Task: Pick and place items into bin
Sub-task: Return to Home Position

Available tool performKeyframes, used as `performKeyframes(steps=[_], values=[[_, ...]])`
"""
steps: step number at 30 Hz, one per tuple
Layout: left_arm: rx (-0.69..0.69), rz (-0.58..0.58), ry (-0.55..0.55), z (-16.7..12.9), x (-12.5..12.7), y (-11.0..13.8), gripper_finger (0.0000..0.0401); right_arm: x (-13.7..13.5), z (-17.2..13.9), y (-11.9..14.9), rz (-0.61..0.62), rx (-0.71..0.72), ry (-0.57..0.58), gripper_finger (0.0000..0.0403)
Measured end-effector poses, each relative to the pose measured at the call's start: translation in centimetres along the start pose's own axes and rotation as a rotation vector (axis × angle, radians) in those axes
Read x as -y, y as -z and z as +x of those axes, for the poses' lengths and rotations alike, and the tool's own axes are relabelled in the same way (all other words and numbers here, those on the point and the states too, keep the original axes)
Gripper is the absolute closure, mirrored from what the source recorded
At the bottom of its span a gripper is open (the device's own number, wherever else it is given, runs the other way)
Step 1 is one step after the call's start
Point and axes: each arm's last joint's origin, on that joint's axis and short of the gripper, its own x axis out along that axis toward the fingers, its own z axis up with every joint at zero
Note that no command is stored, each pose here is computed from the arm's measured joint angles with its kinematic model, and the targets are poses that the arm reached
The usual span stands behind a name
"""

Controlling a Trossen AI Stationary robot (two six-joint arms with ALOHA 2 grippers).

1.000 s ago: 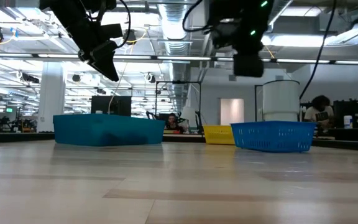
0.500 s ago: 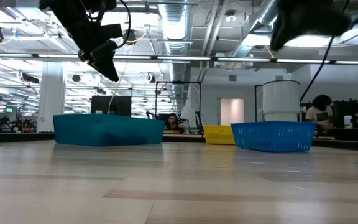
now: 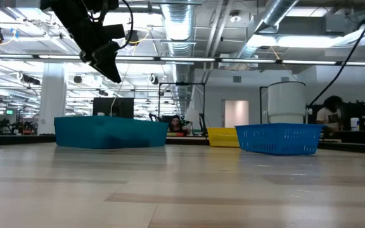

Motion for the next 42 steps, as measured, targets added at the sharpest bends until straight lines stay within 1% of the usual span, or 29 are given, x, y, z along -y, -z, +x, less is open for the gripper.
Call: performKeyframes(steps=[2,4,6,7,8,9,11,12,13,14,15,16,19,23,25,27,29,30,33,35,38,40,42], values=[[0.0,0.0,0.0,0.0,0.0,0.0,0.0282,1.2,-0.9,-0.3,0.047,0.043,-0.055,0.0348],[0.0,0.0,0.0,0.0,0.0,0.0,0.0282,1.8,-1.4,-0.7,0.073,0.071,-0.134,0.0348],[0.0,0.0,0.0,0.0,0.0,0.0,0.0282,1.5,-1.4,-1.1,0.053,0.105,-0.27,0.0348],[0.0,0.0,0.0,0.0,0.0,0.0,0.0282,1.1,-1.2,-1.3,0.031,0.133,-0.383,0.0348],[0.0,0.0,0.0,0.0,0.0,0.0,0.0282,0.7,-0.9,-1.6,-0.014,0.188,-0.526,0.0348],[0.0,0.0,0.0,0.0,0.0,0.0,0.0282,0.5,-0.5,-1.7,-0.071,0.265,-0.687,0.0348],[0.0,0.0,0.0,0.0,0.0,0.0,0.0282,0.3,0.2,-1.4,-0.214,0.461,-1.053,0.0348],[0.0,0.0,0.0,0.0,0.0,0.0,0.0282,0.7,0.8,-1.0,-0.254,0.508,-1.186,0.0348],[0.0,0.0,0.0,0.0,0.0,0.0,0.0282,1.4,1.4,-0.4,-0.27,0.506,-1.281,0.0348],[0.0,0.0,0.0,0.0,0.0,0.0,0.0282,2.3,2.0,0.2,-0.263,0.474,-1.32,0.0348],[0.0,0.0,0.0,0.0,0.0,0.0,0.0282,3.3,2.4,0.8,-0.244,0.437,-1.326,0.0348],[0.0,0.0,0.0,0.0,0.0,0.0,0.0282,4.3,2.7,1.4,-0.217,0.422,-1.307,0.0348],[0.0,0.0,0.0,0.0,0.0,0.0,0.0282,6.8,3.3,2.8,-0.142,0.456,-1.185,0.0348],[0.0,0.0,0.0,0.0,0.0,0.0,0.0282,8.3,3.5,5.6,-0.105,0.48,-1.073,0.0348],[0.0,0.0,0.0,0.0,0.0,0.0,0.0282,8.7,3.3,7.0,-0.057,0.529,-1.018,0.0348],[0.0,0.0,0.0,0.0,0.0,0.0,0.0282,8.9,3.0,8.5,0.007,0.591,-0.98,0.0348],[0.0,0.0,0.0,0.0,0.0,0.0,0.0282,8.7,3.0,10.1,0.074,0.636,-0.917,0.0348],[0.0,0.0,0.0,0.0,0.0,0.0,0.0282,8.6,3.1,10.9,0.115,0.641,-0.866,0.0348],[0.0,0.0,0.0,0.0,0.0,0.0,0.0282,8.1,3.9,13.5,0.236,0.589,-0.682,0.0348],[0.0,0.0,0.0,0.0,0.0,0.0,0.0282,7.9,4.2,15.0,0.29,0.583,-0.589,0.0348],[0.0,0.0,0.0,0.0,0.0,0.0,0.0282,7.2,4.6,16.7,0.336,0.61,-0.533,0.0348],[0.0,0.0,0.001,0.0,0.0,0.0,0.0282,6.8,4.8,17.7,0.345,0.634,-0.526,0.0348],[0.0,0.0,0.0,0.0,0.0,0.0,0.0282,6.1,5.5,18.2,0.342,0.623,-0.524,0.0348]])
